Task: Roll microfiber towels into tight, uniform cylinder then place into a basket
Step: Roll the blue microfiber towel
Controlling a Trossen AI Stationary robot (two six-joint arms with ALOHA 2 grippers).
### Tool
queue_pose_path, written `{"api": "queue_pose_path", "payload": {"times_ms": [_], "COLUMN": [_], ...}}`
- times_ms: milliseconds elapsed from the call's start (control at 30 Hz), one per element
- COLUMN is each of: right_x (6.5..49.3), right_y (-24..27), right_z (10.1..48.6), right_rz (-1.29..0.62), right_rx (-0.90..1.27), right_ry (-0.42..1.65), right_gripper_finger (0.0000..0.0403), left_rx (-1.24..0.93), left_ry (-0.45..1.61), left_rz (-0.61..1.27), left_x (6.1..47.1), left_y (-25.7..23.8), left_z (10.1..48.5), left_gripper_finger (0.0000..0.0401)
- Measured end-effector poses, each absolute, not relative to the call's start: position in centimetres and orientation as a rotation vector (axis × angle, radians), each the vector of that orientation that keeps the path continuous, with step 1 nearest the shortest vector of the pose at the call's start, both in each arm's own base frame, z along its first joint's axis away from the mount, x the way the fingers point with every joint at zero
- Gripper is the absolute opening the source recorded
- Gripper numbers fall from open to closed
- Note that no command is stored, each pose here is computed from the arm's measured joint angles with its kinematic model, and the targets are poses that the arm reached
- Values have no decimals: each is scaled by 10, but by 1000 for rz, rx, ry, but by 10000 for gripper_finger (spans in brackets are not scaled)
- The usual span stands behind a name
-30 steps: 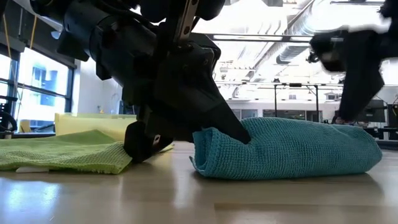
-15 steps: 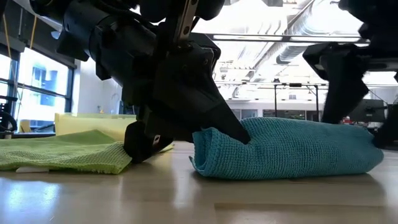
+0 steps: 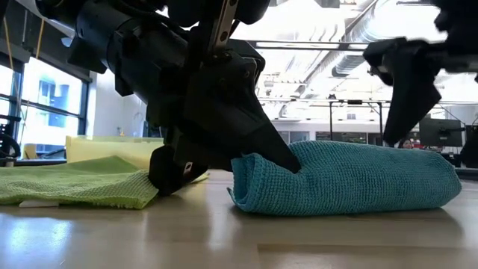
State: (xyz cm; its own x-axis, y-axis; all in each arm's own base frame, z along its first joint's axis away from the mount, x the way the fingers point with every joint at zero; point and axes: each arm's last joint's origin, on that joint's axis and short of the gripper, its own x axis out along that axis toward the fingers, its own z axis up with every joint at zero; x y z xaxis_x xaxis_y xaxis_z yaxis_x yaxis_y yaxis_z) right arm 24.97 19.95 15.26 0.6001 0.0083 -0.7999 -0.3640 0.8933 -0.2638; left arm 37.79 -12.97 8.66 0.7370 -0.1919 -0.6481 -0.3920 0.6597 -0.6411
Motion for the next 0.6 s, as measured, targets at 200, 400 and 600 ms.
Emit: {"api": "queue_pose_path", "payload": {"times_ms": [200,400,600], "right_x": [247,244,246], "right_y": [211,202,193], "right_z": [162,145,135], "right_rz": [241,207,186], "right_rx": [-451,-465,-451], "right_ry": [883,900,909], "right_gripper_finger": [239,239,239], "left_rx": [-863,-863,-866], "left_ry": [757,756,750], "left_rz": [127,127,128], "left_x": [378,378,378], "left_y": [-130,-130,-130], "left_z": [87,87,87], "left_gripper_finger": [14,14,14]}}
